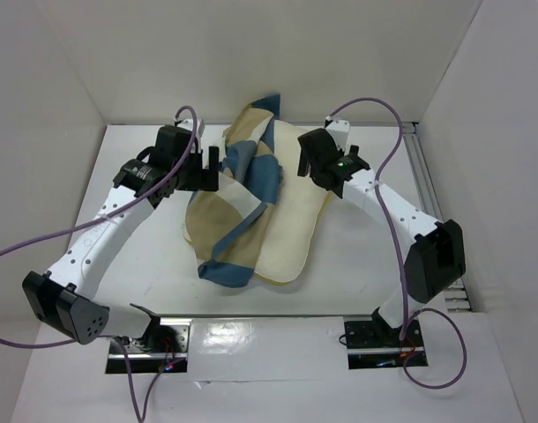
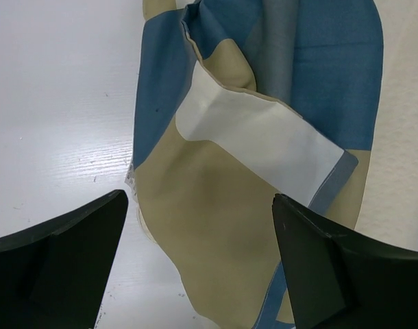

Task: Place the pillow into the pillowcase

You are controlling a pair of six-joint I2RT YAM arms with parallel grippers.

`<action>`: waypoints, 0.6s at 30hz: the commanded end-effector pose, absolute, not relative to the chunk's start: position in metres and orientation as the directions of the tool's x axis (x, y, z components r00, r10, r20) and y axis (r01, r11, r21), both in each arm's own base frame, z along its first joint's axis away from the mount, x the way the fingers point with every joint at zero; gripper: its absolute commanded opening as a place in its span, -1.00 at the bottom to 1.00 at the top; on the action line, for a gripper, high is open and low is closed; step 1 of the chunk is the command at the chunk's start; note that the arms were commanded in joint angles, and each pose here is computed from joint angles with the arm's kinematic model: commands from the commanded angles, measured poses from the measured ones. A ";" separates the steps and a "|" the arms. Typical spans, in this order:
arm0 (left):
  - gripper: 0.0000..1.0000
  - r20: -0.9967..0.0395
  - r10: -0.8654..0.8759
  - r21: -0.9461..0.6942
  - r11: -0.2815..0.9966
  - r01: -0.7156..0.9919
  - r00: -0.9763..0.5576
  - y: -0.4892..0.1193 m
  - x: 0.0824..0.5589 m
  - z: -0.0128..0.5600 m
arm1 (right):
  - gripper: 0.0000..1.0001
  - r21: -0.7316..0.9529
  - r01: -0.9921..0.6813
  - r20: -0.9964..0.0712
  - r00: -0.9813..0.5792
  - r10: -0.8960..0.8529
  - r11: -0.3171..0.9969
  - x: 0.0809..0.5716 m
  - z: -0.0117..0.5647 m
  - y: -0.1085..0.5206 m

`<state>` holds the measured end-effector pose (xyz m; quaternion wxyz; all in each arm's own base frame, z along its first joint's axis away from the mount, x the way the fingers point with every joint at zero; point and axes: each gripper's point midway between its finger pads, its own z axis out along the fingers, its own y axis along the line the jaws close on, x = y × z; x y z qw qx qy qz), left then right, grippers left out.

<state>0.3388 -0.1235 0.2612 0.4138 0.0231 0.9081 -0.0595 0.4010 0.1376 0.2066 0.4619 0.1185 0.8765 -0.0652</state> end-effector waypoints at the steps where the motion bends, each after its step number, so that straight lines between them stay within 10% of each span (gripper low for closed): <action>1: 1.00 -0.746 -0.014 -0.117 0.987 0.110 -0.666 -0.133 0.337 0.261 | 1.00 0.005 0.298 -0.827 -0.536 0.171 0.955 0.393 0.221 0.138; 18: 0.93 -0.538 0.126 -0.036 0.984 0.173 -0.833 -0.169 0.324 0.181 | 1.00 0.286 -0.151 -0.729 -0.675 0.112 0.946 0.367 0.191 0.217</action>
